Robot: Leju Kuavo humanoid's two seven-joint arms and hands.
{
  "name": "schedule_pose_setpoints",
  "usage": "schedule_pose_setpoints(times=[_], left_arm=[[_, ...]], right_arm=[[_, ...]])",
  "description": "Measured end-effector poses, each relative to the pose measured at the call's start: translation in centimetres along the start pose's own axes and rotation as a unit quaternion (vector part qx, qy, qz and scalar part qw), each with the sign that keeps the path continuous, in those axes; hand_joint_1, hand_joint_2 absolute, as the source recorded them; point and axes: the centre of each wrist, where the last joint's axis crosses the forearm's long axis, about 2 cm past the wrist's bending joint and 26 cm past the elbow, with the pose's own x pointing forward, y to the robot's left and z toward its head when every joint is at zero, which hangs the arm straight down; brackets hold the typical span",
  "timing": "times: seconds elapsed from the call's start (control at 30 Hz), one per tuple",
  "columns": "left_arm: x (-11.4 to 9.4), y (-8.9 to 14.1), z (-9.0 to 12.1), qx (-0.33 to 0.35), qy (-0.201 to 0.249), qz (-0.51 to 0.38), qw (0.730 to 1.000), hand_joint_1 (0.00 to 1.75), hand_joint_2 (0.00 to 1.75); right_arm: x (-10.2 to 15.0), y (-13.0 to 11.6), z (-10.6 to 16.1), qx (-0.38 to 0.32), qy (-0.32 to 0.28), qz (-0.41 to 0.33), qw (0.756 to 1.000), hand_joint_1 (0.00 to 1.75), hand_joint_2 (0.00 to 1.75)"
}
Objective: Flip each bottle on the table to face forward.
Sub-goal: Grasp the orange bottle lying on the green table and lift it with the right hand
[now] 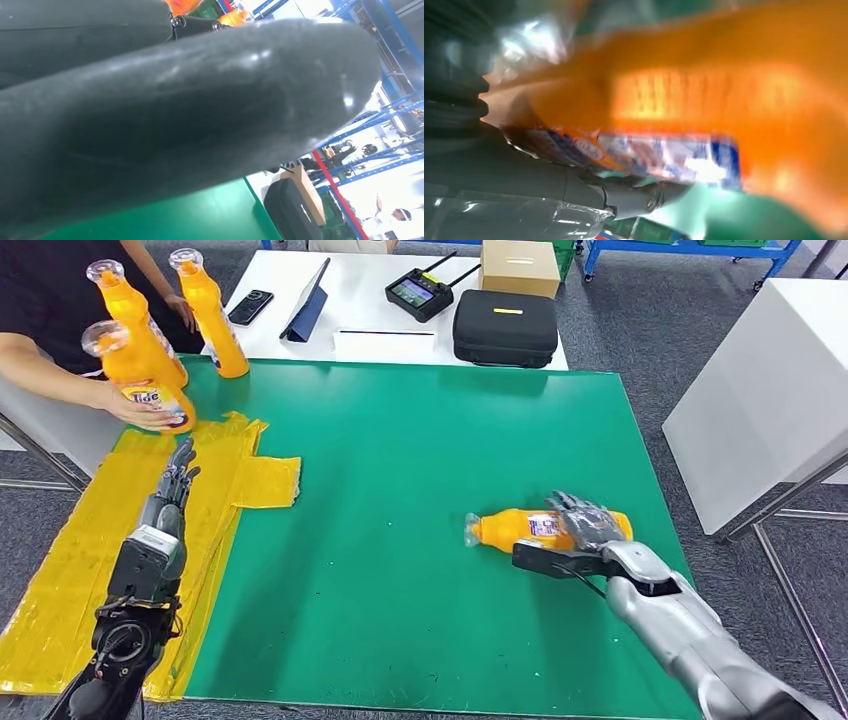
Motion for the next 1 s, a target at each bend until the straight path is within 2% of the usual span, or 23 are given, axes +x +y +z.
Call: schedule_pose_setpoints(times=[0.2,0.37,0.5,0.63,0.77,1.0], left_arm=[[0.2,0.0,-0.6,0.004,-0.002,0.006,1.0,0.0,0.0],[0.2,-0.2,-0.7,0.0,0.013,0.034,0.999,0.0,0.0],[0.1,-0.7,-0.5,-0.033,0.041,0.13,0.99,0.0,0.0],[-0.1,-1.4,-0.5,-0.054,0.053,0.208,0.975,0.0,0.0],[0.0,-2.1,-0.5,-0.06,0.063,0.258,0.962,0.0,1.75],[0.6,-3.9,-0.8,-0.078,0.061,0.305,0.947,0.0,1.75]], right_arm=[[1.4,-1.8,-1.2,0.064,0.005,0.007,0.998,1.75,1.75],[2.0,-2.4,-1.6,0.065,0.001,-0.038,0.997,1.75,1.75],[3.3,-2.7,-1.9,0.054,-0.071,-0.156,0.984,1.75,1.75],[6.0,-3.4,-2.3,0.042,-0.179,-0.297,0.937,1.75,1.75],[9.5,-3.4,-2.2,0.02,-0.247,-0.393,0.885,1.75,1.75],[14.6,-4.0,-1.3,-0.039,-0.315,-0.45,0.835,1.75,1.75]])
